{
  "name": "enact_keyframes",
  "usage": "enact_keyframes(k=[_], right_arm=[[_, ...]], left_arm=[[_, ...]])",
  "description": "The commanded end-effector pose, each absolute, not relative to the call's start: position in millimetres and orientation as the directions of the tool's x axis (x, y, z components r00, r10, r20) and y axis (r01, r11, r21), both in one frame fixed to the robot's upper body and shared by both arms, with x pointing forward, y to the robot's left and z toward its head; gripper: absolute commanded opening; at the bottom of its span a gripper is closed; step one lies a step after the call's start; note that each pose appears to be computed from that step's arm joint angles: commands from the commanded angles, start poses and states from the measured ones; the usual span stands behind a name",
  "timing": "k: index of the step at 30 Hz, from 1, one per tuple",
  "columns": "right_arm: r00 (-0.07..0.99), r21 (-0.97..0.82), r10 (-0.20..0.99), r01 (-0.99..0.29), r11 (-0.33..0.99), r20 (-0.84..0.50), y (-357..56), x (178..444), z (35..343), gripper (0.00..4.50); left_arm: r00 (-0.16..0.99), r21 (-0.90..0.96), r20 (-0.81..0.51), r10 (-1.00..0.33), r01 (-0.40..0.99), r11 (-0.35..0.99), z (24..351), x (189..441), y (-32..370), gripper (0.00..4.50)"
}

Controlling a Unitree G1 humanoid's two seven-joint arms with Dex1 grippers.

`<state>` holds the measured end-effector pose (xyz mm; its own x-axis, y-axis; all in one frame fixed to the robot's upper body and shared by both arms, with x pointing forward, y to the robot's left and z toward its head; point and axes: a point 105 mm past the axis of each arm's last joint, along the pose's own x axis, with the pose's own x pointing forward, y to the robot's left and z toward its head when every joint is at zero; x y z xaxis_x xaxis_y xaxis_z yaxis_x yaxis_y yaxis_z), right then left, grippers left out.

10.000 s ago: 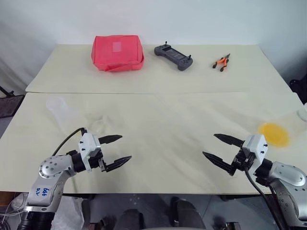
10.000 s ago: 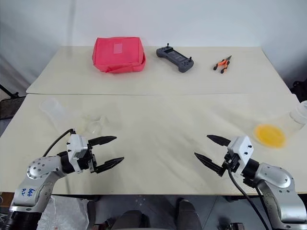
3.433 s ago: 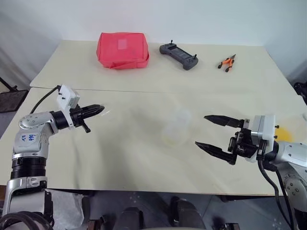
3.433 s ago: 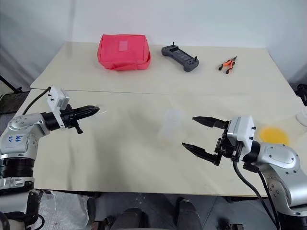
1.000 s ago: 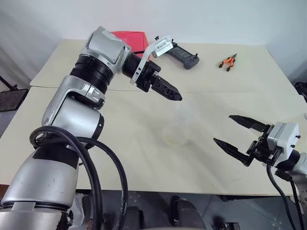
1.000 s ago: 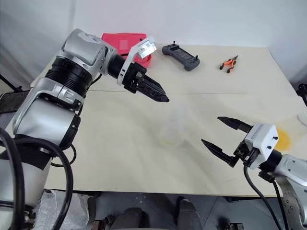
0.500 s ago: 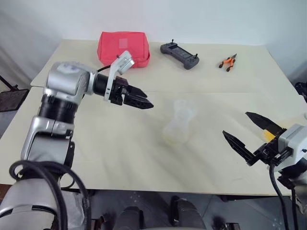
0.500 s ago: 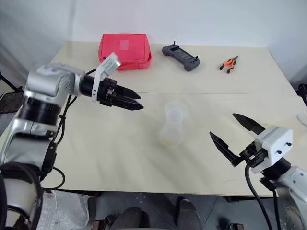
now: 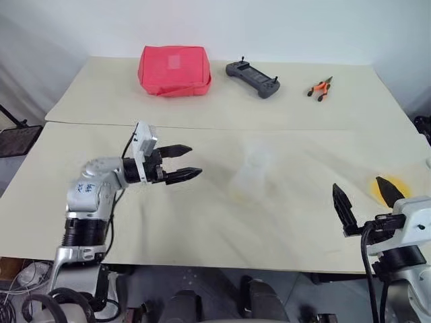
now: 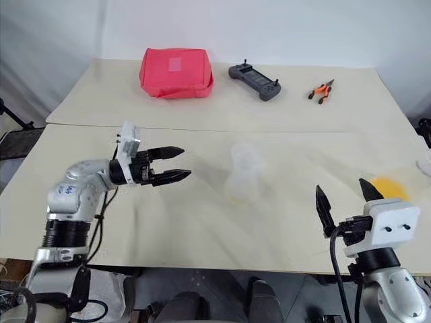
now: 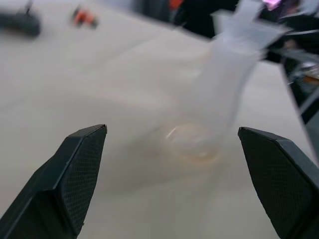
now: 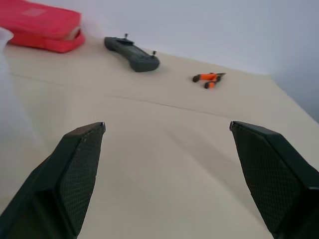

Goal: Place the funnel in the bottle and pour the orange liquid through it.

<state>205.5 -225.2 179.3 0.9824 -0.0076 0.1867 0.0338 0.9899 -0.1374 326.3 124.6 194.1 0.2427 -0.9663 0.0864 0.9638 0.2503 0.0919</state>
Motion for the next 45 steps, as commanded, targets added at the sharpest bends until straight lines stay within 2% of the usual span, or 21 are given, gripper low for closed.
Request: enact_keyframes(k=[1, 5, 10, 18, 24, 37, 45], right_arm=[[0.968, -0.135, -0.123, 0.155, 0.979, 0.217, -229, 197, 184, 4.21], [0.938, -0.142, -0.263, 0.299, 0.944, 0.226, -242, 188, 183, 4.21], [0.902, -0.169, -0.363, 0.405, 0.898, 0.236, -259, 182, 182, 4.21], [0.806, -0.133, -0.515, 0.567, 0.813, 0.291, -306, 203, 199, 4.21], [0.796, -0.176, -0.518, 0.585, 0.792, 0.315, -335, 216, 213, 4.21], [0.812, -0.165, -0.477, 0.55, 0.819, 0.337, -343, 255, 231, 4.21], [0.806, -0.168, -0.48, 0.556, 0.814, 0.347, -343, 258, 233, 4.21]], left_arm=[[0.165, 0.206, 0.222, -0.961, 0.955, 0.212, 211, 317, 125, 4.49], [0.08, 0.246, 0.258, -0.963, 0.958, 0.146, 206, 309, 122, 4.49], [0.045, 0.254, 0.302, -0.952, 0.959, 0.126, 202, 303, 118, 4.49], [0.026, 0.241, 0.244, -0.969, 0.967, 0.087, 185, 299, 111, 4.49], [0.02, 0.242, 0.246, -0.969, 0.967, 0.081, 186, 294, 108, 4.49], [0.071, 0.23, 0.263, -0.962, 0.964, 0.134, 185, 289, 107, 4.49], [0.088, 0.228, 0.264, -0.96, 0.962, 0.15, 186, 289, 109, 4.49]])
